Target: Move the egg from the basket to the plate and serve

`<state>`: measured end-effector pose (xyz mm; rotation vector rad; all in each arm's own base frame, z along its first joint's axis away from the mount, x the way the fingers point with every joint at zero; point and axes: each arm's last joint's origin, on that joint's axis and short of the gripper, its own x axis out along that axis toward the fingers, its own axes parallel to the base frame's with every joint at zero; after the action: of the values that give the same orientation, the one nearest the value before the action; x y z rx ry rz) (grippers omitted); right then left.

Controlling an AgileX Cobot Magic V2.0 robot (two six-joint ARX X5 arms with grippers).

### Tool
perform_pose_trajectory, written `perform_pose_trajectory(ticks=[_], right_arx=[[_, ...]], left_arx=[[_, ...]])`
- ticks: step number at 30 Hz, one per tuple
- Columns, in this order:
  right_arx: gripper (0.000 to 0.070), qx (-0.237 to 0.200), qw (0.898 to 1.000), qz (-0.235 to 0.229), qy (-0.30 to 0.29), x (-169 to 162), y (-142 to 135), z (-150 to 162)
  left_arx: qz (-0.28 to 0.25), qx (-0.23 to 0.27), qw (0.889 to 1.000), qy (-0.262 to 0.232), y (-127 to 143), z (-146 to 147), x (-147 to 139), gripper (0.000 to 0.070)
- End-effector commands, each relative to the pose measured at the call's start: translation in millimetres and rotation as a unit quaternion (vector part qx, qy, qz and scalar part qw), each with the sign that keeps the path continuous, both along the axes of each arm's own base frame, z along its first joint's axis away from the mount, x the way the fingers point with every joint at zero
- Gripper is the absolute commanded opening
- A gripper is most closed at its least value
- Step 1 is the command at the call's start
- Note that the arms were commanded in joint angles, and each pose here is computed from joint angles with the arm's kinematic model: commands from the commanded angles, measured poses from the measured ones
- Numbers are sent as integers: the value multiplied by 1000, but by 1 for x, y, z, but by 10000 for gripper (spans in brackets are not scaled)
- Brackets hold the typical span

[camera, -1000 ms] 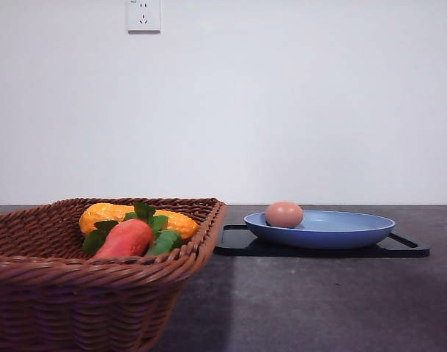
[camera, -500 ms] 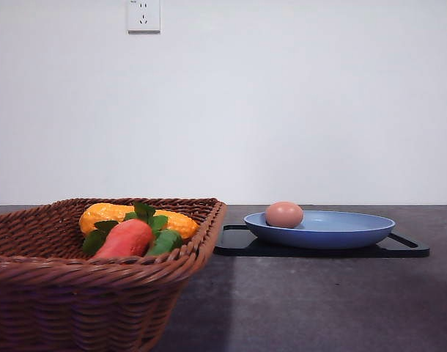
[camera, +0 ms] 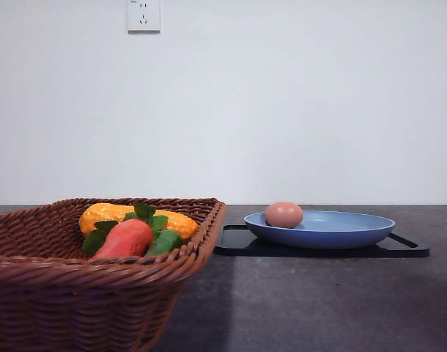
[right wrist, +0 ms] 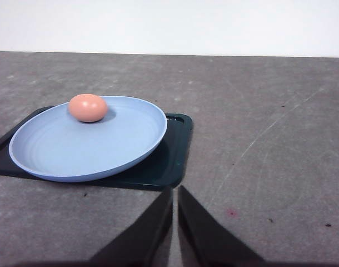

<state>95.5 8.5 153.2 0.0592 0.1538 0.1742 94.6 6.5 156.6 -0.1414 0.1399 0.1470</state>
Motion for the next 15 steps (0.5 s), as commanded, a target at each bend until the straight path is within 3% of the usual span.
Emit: perform_pose_trajectory(ticks=[1, 15], right_arx=[[0, 5, 1000, -2, -1, 0, 0, -1], [0, 5, 1000, -2, -1, 0, 0, -1]], left_arx=[[-2, -3, 1000, 15, 0, -10, 1, 0], [-2, -3, 1000, 15, 0, -10, 1, 0]])
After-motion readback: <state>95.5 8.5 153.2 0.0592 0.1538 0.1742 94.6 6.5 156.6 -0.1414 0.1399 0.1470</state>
